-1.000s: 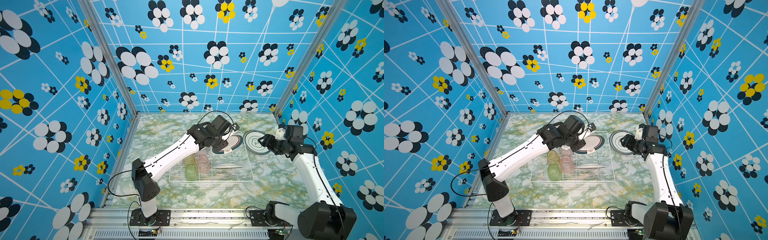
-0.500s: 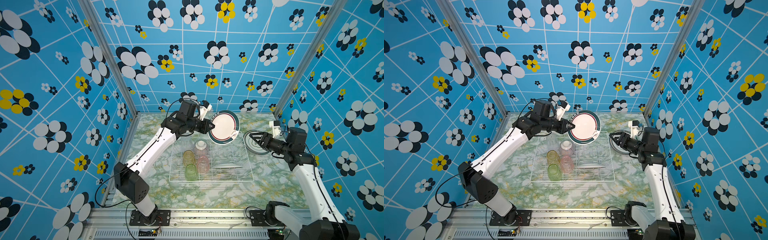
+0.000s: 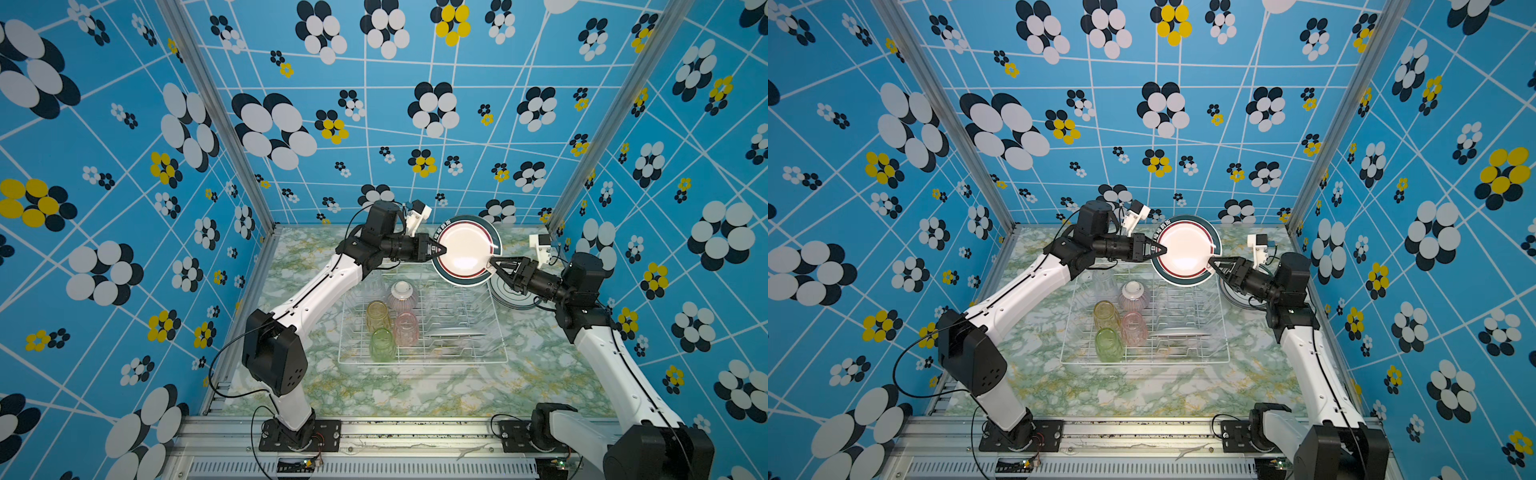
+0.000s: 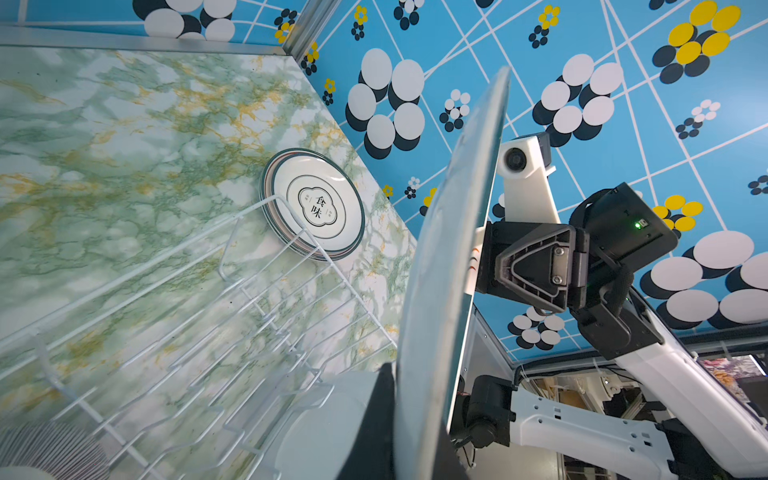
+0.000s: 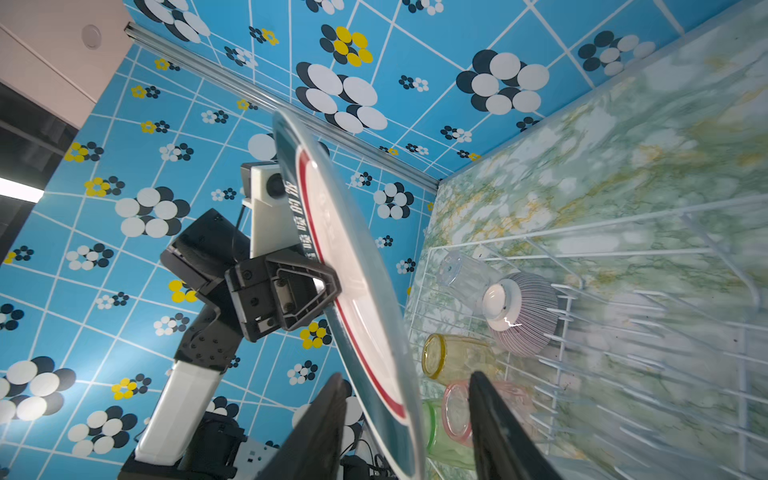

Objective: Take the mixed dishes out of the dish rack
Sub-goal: 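Grasp the plate's rim with the right gripper beside the left gripper, then carry the plate toward the plate stack with the right gripper while the left gripper opens, then lower the green-rimmed plate onto the plate stack with the right gripper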

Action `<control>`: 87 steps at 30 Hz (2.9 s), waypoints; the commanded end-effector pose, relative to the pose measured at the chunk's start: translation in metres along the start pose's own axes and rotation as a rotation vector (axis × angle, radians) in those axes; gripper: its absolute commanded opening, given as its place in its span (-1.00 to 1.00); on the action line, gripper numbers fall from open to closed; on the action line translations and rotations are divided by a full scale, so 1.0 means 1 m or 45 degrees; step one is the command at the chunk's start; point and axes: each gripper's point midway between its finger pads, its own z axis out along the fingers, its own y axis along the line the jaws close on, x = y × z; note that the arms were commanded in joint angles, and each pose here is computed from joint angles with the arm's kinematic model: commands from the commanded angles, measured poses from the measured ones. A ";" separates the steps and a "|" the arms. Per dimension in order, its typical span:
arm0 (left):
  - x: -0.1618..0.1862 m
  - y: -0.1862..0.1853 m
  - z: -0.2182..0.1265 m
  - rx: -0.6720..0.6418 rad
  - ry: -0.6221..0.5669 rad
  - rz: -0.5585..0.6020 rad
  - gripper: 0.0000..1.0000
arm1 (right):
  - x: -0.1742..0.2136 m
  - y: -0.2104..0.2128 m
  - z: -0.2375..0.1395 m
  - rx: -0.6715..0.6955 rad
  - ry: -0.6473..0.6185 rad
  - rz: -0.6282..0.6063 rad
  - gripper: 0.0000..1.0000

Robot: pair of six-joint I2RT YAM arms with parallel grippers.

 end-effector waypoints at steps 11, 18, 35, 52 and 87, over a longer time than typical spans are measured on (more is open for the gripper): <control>-0.004 -0.022 0.017 0.165 -0.002 0.011 -0.89 | -0.013 0.009 0.009 -0.081 -0.050 0.000 -0.47; 0.000 -0.023 0.015 0.121 0.000 0.062 -0.72 | -0.017 0.012 0.009 -0.085 -0.067 0.007 -0.92; 0.011 -0.033 -0.024 -0.193 -0.002 0.429 -0.39 | -0.036 -0.017 0.011 0.094 -0.159 0.054 -1.00; 0.055 -0.004 -0.046 -0.755 0.198 0.829 -0.16 | -0.086 -0.167 -0.077 0.733 -0.411 0.241 -1.00; 0.097 0.001 -0.005 -0.751 0.456 0.948 -0.36 | -0.046 -0.293 -0.085 0.930 -0.297 0.490 -0.93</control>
